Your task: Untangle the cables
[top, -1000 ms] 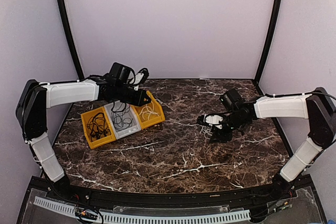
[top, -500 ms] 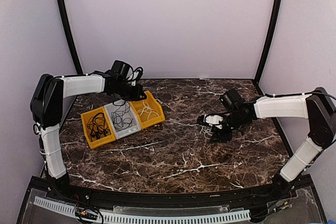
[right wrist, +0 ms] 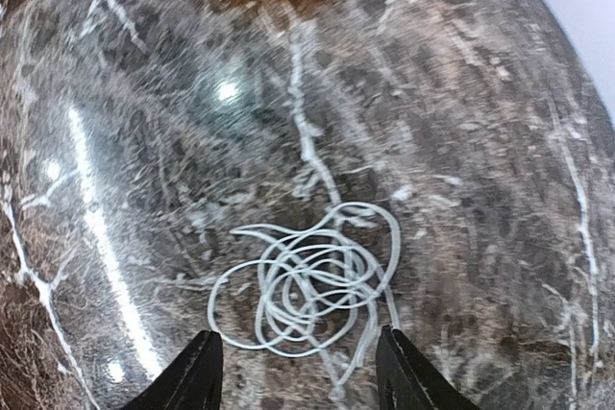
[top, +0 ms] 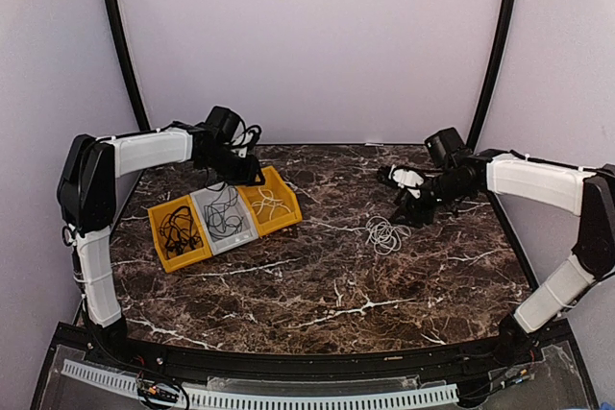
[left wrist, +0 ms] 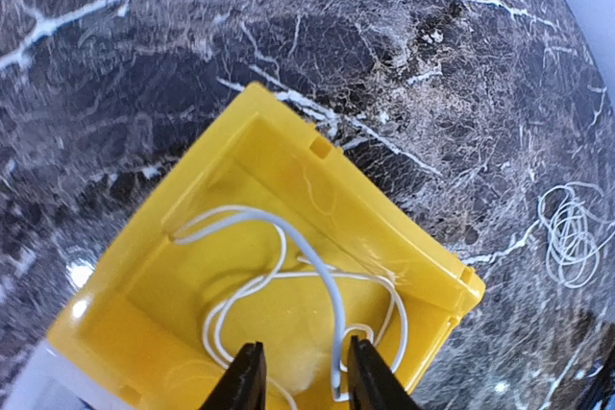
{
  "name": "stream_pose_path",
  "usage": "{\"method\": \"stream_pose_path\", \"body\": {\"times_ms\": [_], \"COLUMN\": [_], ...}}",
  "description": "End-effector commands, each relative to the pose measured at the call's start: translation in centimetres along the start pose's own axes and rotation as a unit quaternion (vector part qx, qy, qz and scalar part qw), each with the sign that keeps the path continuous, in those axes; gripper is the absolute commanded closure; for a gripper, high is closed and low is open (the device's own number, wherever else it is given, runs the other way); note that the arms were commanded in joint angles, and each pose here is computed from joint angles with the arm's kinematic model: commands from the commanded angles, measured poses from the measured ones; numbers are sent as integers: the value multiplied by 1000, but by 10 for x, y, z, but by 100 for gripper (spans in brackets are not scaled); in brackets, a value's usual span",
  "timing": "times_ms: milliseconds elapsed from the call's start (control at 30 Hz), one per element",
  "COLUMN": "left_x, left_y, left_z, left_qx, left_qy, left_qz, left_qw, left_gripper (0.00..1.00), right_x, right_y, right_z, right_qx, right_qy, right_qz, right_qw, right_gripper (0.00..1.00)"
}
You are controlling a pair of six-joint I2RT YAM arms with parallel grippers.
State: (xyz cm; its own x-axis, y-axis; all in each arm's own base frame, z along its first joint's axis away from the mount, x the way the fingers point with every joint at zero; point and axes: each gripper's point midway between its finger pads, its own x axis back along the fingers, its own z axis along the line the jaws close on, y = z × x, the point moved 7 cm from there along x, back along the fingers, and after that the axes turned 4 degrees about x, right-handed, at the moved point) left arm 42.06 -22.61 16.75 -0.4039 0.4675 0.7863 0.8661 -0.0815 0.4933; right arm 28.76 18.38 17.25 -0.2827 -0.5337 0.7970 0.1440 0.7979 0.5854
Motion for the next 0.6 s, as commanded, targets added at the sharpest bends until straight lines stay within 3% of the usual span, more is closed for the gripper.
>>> {"method": "stream_pose_path", "body": {"times_ms": [0,300,367,400,467,567], "left_x": [39,115,127,133,143,142], "left_y": [14,20,8,9,-11,-37], "left_z": [-10,-30,-47,-66,-83,-82], "left_qx": [-46,-119,-166,-204,-235,-230], "left_qy": [48,66,26,-9,-64,-120], "left_qz": [-19,-104,-153,-201,-254,-297], "left_qw": [998,985,974,958,936,919], "left_gripper": [62,52,51,51,57,65], "right_x": [32,26,21,17,9,-5], "right_y": [7,-18,-25,-28,-34,-41], "right_z": [-31,-52,-56,-57,-59,-59], "right_qx": [-47,-93,-101,-106,-114,-121], "right_qy": [-27,-69,-81,-83,-81,-57], "right_qz": [-44,17,34,43,59,77], "right_qw": [998,993,991,990,988,988], "right_gripper": [44,44,45,45,46,47]}}
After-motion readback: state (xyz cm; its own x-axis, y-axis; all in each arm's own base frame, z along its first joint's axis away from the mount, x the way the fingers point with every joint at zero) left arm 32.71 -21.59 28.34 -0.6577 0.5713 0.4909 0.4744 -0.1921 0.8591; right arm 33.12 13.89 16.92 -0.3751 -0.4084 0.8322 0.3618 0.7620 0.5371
